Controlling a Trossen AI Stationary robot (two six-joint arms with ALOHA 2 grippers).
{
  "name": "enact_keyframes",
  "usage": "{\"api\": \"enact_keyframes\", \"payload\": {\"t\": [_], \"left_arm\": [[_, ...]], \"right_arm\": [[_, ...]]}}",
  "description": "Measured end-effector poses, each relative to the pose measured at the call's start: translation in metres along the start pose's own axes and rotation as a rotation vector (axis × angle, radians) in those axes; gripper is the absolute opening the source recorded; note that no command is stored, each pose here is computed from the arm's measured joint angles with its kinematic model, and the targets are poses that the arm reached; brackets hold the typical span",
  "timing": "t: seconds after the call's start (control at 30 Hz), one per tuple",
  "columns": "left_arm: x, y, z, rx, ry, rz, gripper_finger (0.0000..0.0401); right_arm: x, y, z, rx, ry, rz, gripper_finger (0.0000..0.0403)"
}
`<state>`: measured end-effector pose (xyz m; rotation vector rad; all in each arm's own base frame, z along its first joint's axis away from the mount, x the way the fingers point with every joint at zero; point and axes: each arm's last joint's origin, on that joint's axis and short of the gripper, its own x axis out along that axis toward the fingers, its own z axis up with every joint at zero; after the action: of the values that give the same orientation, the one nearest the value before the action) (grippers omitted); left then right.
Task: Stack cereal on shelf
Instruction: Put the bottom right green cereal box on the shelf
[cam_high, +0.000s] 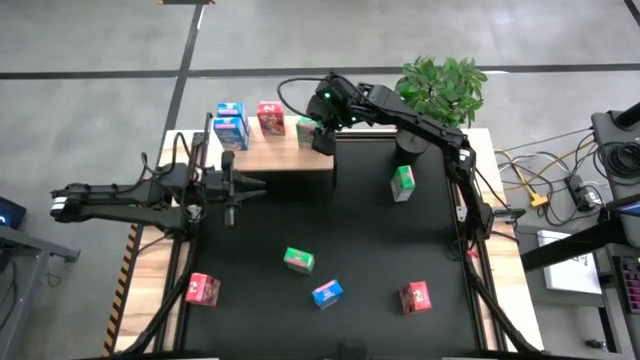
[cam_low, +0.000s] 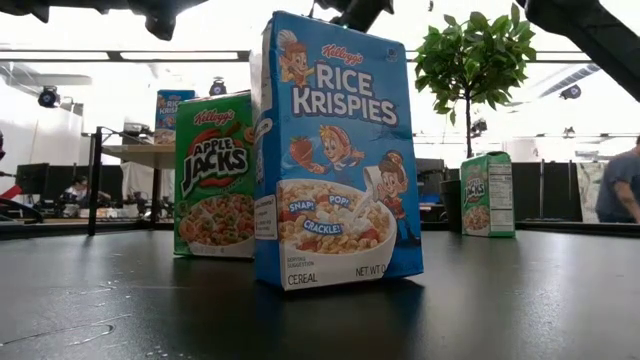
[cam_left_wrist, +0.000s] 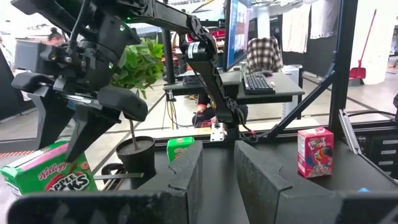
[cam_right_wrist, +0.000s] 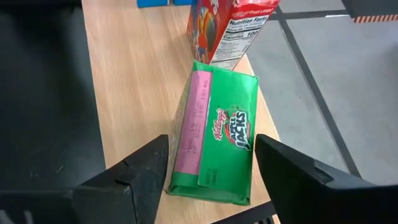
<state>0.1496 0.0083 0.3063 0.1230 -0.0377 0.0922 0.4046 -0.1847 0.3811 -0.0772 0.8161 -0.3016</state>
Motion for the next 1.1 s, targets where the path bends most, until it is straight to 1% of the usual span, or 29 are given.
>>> {"api": "enact_keyframes", "payload": {"t": [0.17,0.3,0.43,0.53,0.67,0.73,0.8,0.87,0.93,1.03,1.1], "left_arm": [[0.0,0.0,-0.001,0.001,0.013,-0.002,0.0076],[0.001,-0.001,-0.009,0.004,0.039,-0.005,0.0076],[0.002,-0.001,-0.01,0.019,0.045,-0.006,0.0076],[0.002,-0.001,-0.011,0.02,0.052,-0.007,0.0076],[0.002,-0.002,-0.012,0.021,0.062,-0.009,0.0076],[0.002,-0.002,-0.012,0.023,0.063,-0.009,0.0076],[0.002,-0.002,-0.013,0.025,0.067,-0.009,0.0076],[0.003,-0.002,-0.013,0.026,0.072,-0.01,0.0076],[0.004,-0.002,-0.014,0.026,0.078,-0.011,0.0076],[0.004,-0.002,-0.014,0.026,0.08,-0.011,0.0076],[0.004,-0.002,-0.015,0.026,0.082,-0.011,0.0076]], "right_arm": [[-0.002,0.0,0.001,0.001,-0.008,-0.002,0.0238],[-0.016,0.0,0.006,0.031,-0.056,-0.013,0.0238],[-0.035,0.006,0.011,0.044,-0.096,-0.009,0.0226],[-0.046,0.018,0.015,0.035,-0.119,0.012,0.0212],[-0.052,0.043,0.019,-0.004,-0.122,0.061,0.0182],[-0.048,0.057,0.018,-0.026,-0.084,0.087,0.0162],[-0.039,0.068,0.014,-0.032,-0.03,0.089,0.014],[-0.029,0.076,0.011,-0.04,0.028,0.056,0.0117],[-0.019,0.081,0.007,-0.05,0.085,-0.009,0.0093],[-0.006,0.082,0.003,-0.07,0.136,-0.124,0.0058],[0.005,0.081,0.002,-0.088,0.151,-0.162,0.0038]]}}
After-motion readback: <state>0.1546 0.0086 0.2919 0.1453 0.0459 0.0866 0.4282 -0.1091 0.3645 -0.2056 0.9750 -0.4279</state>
